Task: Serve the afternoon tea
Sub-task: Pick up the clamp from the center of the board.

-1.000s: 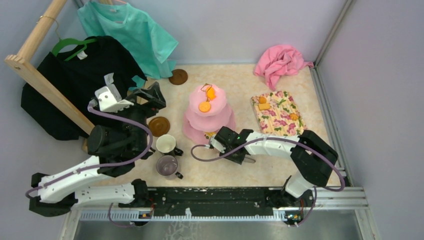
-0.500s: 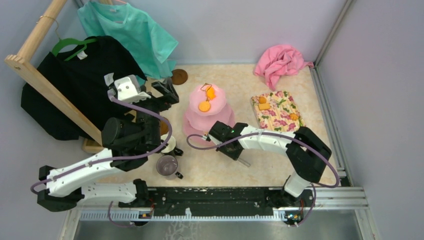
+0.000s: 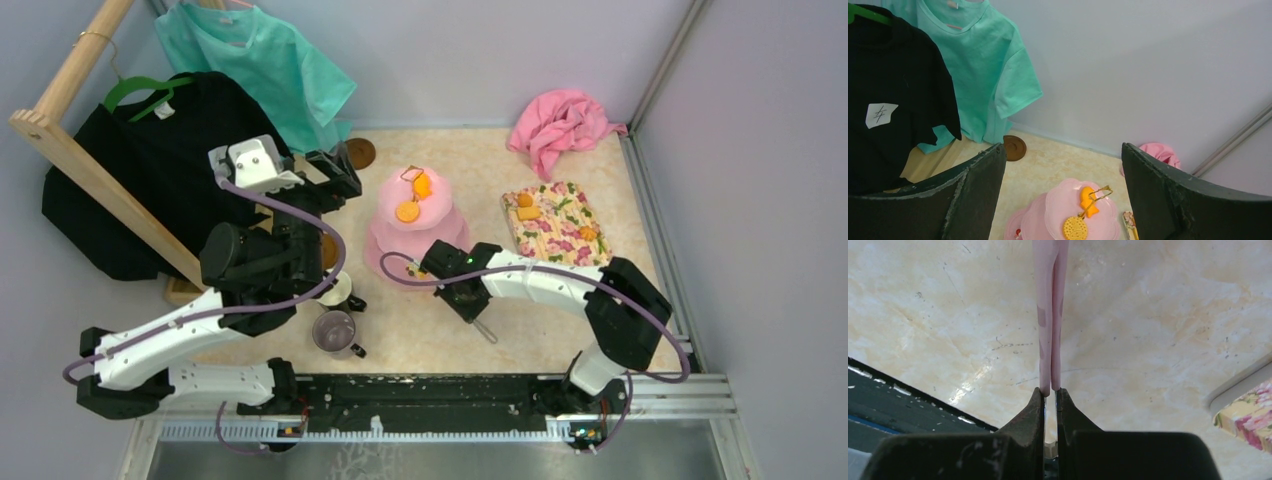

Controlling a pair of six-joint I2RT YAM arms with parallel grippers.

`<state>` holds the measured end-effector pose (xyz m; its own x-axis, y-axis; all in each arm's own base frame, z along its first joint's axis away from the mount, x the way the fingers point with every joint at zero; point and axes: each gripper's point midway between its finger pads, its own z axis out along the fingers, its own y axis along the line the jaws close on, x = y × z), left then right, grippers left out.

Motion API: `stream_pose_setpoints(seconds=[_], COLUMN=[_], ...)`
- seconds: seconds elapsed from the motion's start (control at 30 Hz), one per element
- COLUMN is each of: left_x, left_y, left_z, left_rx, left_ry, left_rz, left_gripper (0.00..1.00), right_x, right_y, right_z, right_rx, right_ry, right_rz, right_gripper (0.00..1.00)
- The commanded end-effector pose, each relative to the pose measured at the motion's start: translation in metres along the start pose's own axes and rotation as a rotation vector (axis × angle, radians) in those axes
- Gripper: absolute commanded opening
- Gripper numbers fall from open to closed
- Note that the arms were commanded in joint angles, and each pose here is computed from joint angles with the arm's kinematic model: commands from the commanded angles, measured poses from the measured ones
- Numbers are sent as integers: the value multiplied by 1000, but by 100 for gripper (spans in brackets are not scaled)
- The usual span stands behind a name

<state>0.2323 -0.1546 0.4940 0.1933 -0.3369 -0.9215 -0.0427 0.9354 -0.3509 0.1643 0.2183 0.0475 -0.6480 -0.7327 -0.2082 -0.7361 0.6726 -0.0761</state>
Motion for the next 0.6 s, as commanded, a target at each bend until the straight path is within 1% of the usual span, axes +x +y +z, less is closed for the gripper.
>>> stream_pose_setpoints(seconds=[0.0,0.13,0.23,0.43,0.57], left_x=[-11,-9,-9,-9,-10], left_y=[-5,-9,-11,-14,-19], left_z=[2,2,2,2,1], left_rx=[23,36,49,76,106], left_ry=[-11,-12,-15,-19,-17], left_rz=[-14,-4,1,6,2], left_gripper=[90,91,91,91,91], right_x=[-12,0,8,20,20], right_y=[0,-7,-15,-46,-72], right_z=[-32,-40,-49,-78,-95], right_rx=[20,80,131,309,409], right_ry=[-69,-31,-30,-101,-168], right_rz=[117,205,287,525,682], right_gripper=[0,0,0,0,0])
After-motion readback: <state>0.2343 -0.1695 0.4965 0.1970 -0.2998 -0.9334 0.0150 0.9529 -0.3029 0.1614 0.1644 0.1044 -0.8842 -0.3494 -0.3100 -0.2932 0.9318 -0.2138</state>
